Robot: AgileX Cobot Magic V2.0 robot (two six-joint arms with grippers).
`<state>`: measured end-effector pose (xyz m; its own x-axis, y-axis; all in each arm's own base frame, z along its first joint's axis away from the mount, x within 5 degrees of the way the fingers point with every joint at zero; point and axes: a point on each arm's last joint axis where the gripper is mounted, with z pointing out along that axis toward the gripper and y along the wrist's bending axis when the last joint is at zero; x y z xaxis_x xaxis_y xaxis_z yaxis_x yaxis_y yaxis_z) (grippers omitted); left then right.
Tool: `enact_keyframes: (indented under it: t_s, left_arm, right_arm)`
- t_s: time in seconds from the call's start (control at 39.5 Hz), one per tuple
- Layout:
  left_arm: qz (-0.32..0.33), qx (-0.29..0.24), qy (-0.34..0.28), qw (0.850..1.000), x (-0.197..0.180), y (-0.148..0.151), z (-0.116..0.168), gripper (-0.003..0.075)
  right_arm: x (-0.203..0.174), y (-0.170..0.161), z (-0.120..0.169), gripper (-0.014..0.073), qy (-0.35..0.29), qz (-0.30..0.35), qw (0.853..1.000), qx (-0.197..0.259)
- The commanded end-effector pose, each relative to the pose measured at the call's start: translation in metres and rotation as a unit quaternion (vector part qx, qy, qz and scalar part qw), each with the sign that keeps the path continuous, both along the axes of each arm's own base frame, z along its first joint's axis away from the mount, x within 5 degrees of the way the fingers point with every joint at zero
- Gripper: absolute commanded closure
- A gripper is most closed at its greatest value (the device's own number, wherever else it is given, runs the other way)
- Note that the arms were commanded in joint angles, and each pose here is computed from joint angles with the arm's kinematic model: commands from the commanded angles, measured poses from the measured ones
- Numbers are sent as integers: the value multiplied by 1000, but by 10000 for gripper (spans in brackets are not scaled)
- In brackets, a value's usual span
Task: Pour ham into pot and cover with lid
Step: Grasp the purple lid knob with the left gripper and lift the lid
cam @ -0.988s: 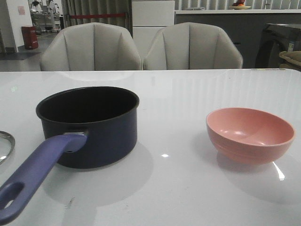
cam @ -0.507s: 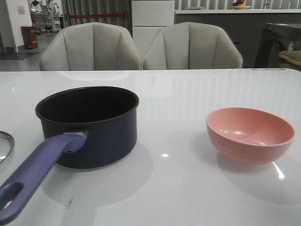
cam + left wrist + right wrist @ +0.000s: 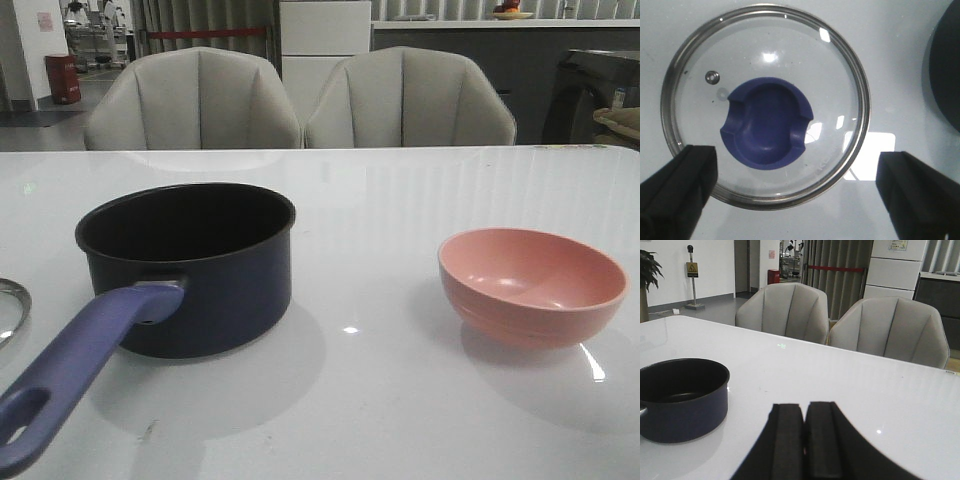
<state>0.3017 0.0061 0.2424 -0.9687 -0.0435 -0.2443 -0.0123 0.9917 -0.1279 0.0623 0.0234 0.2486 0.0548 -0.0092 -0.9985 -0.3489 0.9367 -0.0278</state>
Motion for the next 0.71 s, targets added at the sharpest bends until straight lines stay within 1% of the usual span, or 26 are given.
enact_keyframes:
  t_s: [0.0,0.13,0.3,0.51,0.68]
  left_arm:
    - [-2,-1,-26,1000,10,0,13,28]
    - [-6,-2,-14,1000,22,1,8,28]
    - [-15,-4,24,1000,34,1,-5,29]
    - [-18,-5,57,998,38,2,-21,29]
    - [-20,0,74,997,41,3,-33,29]
  right_arm:
    - [0,-2,16,459,-48,-8,999,10]
    - [0,-2,16,459,-48,-8,999,10]
    - [0,-2,16,459,-48,-8,999,10]
    - [0,-2,16,459,-48,-8,999,10]
    - [0,-2,16,459,-48,-8,999,10]
